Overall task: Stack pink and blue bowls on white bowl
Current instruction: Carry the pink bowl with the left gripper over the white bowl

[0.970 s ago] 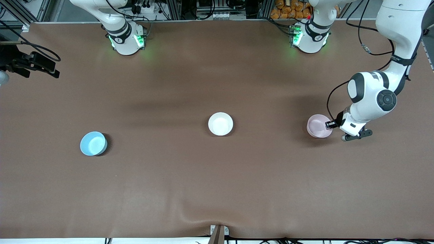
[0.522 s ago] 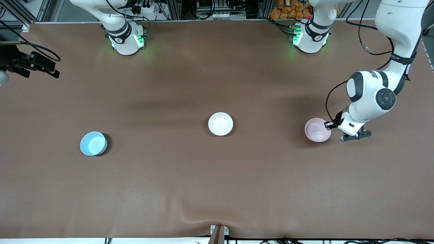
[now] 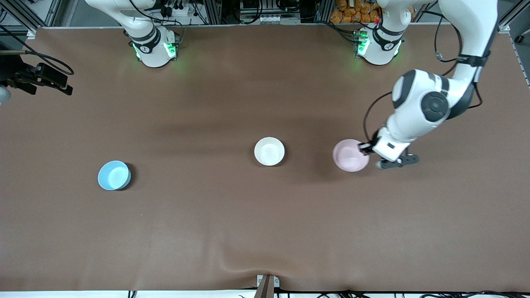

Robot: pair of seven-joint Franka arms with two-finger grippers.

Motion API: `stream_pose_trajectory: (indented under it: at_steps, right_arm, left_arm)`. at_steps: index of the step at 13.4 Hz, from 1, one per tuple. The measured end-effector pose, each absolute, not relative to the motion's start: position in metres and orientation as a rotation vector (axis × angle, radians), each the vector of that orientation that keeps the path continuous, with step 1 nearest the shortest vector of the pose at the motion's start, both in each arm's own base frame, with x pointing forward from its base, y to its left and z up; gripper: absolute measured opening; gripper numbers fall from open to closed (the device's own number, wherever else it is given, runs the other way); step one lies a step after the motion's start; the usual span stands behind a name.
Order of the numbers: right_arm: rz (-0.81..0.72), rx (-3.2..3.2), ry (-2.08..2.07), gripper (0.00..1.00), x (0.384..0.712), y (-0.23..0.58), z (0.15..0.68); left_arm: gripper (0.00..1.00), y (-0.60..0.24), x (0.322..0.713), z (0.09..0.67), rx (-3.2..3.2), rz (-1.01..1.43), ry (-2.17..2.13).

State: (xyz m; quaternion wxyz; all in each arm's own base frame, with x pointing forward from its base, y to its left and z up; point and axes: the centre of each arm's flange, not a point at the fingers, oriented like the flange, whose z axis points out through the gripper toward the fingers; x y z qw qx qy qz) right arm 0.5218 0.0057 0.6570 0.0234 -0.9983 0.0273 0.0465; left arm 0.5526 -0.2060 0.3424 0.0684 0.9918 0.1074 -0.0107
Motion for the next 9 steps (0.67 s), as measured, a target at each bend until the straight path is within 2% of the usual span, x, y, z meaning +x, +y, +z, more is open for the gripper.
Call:
stream_pose_trajectory:
  at_steps: [4, 9]
  right_arm:
    - [0.144, -3.090, 0.085, 1.00, 0.522, 0.006, 0.657]
    - [0.145, -3.090, 0.086, 1.00, 0.522, 0.005, 0.657]
  left_arm:
    - [0.03, -0.298, 0.538, 0.350, 2.918, -0.073, 0.404]
    - [0.03, -0.386, 0.522, 0.329, 2.853, -0.159, 0.432]
